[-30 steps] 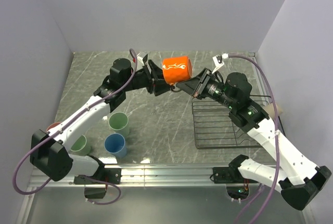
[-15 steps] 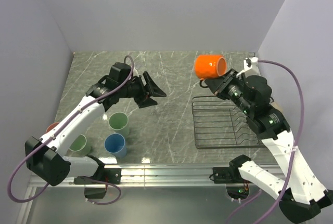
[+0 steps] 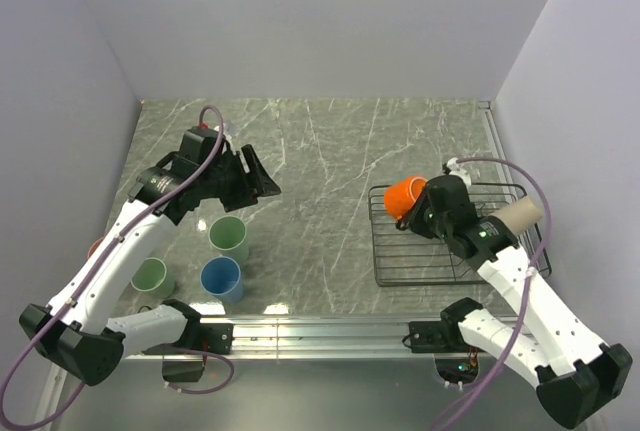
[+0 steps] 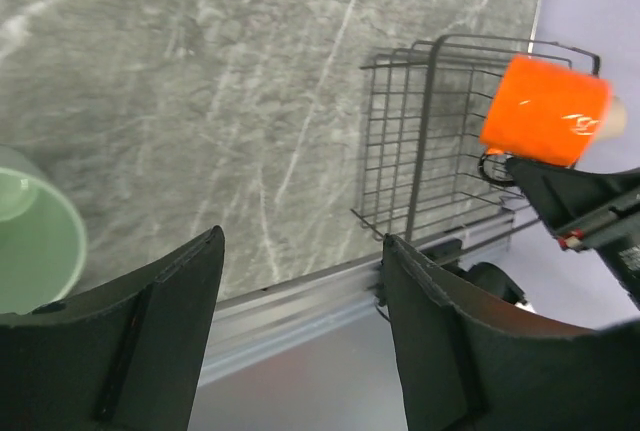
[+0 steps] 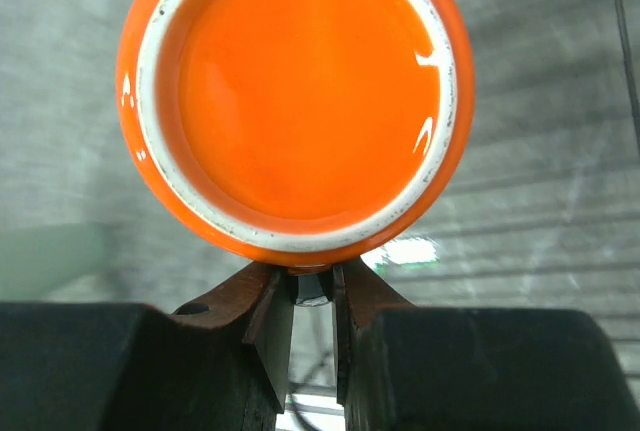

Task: Load the cups into the dish rack

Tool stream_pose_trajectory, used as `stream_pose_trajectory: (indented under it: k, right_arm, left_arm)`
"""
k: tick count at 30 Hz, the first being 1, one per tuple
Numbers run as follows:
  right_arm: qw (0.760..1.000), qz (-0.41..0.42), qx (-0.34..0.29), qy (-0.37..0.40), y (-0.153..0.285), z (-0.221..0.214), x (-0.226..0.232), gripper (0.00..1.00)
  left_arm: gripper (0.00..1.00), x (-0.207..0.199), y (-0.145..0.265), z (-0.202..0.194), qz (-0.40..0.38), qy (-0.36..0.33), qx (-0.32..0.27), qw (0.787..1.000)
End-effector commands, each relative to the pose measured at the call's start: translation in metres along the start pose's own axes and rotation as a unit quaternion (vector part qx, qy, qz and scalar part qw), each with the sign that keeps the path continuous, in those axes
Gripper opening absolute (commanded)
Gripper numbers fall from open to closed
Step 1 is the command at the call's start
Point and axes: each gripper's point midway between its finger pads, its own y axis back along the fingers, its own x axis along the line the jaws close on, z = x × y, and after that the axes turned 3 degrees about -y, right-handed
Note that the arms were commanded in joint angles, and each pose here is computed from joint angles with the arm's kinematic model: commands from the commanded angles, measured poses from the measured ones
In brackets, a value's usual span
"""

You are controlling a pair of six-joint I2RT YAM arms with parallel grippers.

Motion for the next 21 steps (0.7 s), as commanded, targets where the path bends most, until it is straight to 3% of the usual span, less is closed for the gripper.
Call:
stream_pose_trajectory:
  k: [1,9,21]
  right_arm:
    - [0.999,0.01,-0.043,-0.02,-0.007,0.016,0.008,0.0]
    - [1.0,-0.011,0.005,-0.02,-0.045,-0.021,-0.005,0.0]
    - [0.998,-0.058,0.025,0.008,-0.08,-0.036,-0.011,0.0]
  left_arm:
    - [0.69,0.012,0.01,0.004,0.022,-0.02,-0.019,0.999]
    - [0.69,0.028,0.024,0.011,0.054,-0.032,-0.03,0.998]
    - [0.69,0.042,0.041,0.013,0.076,-0.037,-0.041,0.996]
